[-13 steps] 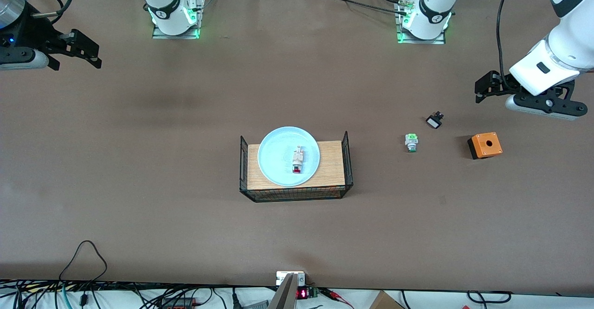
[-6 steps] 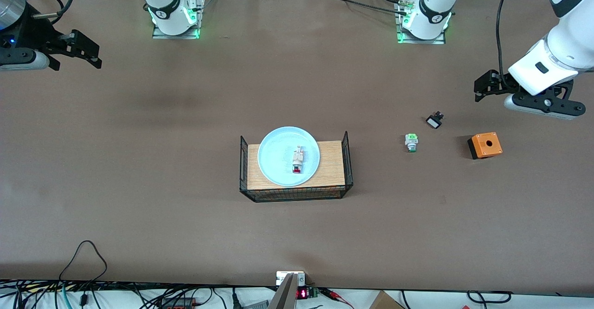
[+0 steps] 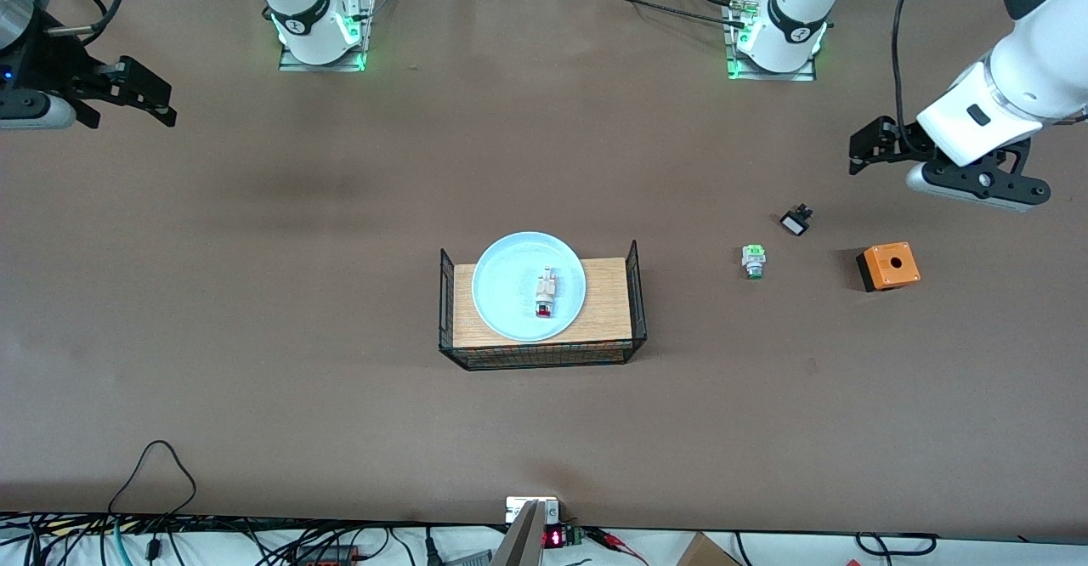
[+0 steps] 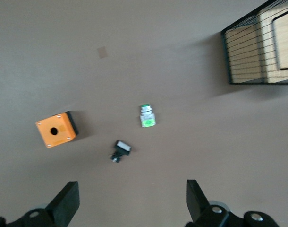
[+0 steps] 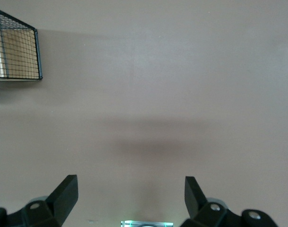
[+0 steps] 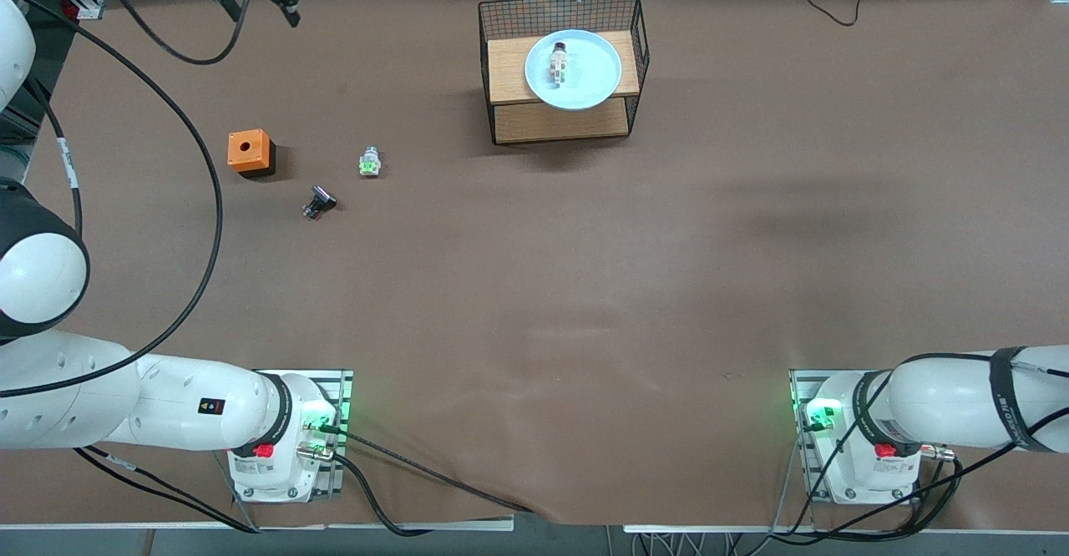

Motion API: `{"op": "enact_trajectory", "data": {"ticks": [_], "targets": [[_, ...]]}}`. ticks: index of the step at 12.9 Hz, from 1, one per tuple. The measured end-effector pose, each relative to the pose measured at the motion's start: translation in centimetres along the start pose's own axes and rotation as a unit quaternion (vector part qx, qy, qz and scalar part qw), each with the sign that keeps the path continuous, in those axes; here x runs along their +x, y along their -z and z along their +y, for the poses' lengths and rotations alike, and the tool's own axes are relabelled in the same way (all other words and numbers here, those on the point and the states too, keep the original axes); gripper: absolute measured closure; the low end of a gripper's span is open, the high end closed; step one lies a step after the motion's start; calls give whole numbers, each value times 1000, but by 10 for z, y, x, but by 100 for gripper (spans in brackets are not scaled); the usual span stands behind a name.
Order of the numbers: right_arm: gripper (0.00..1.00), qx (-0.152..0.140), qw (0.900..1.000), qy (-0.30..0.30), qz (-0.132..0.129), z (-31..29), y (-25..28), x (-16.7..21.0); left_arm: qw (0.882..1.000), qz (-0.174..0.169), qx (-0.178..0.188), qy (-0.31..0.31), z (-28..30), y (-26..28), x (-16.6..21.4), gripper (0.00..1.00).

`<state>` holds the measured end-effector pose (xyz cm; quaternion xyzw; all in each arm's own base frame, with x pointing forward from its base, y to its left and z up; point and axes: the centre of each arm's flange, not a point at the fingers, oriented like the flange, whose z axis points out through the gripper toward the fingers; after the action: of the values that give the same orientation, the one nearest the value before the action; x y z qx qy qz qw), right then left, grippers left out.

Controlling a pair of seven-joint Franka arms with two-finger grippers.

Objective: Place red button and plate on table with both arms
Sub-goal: 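Move the left gripper over the basket and lower onto the red button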

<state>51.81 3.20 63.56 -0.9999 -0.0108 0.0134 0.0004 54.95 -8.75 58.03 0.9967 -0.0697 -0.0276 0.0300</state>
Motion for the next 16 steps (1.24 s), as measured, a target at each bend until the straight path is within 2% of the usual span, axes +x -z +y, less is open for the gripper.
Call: {"op": "enact_trajectory", "data": {"ticks": [3,6,11,14,16], "targets": [[0,1,1000,-2,6,2,3,1,998,15,-13,56,108,11,12,0],[0,1,1000,-2,8,2,3,0,997,10,-39,66,214,-19,31,0],[0,1,1000,-2,7,2,3,1,995,80,-47,46,358,-102,57,0],[0,1,1000,-1,7,2,3,1,991,136,7,14,411,-146,64,0],[0,1,1000,-1,7,3,3,1,983,176,48,-2,440,-182,60,0]]}}
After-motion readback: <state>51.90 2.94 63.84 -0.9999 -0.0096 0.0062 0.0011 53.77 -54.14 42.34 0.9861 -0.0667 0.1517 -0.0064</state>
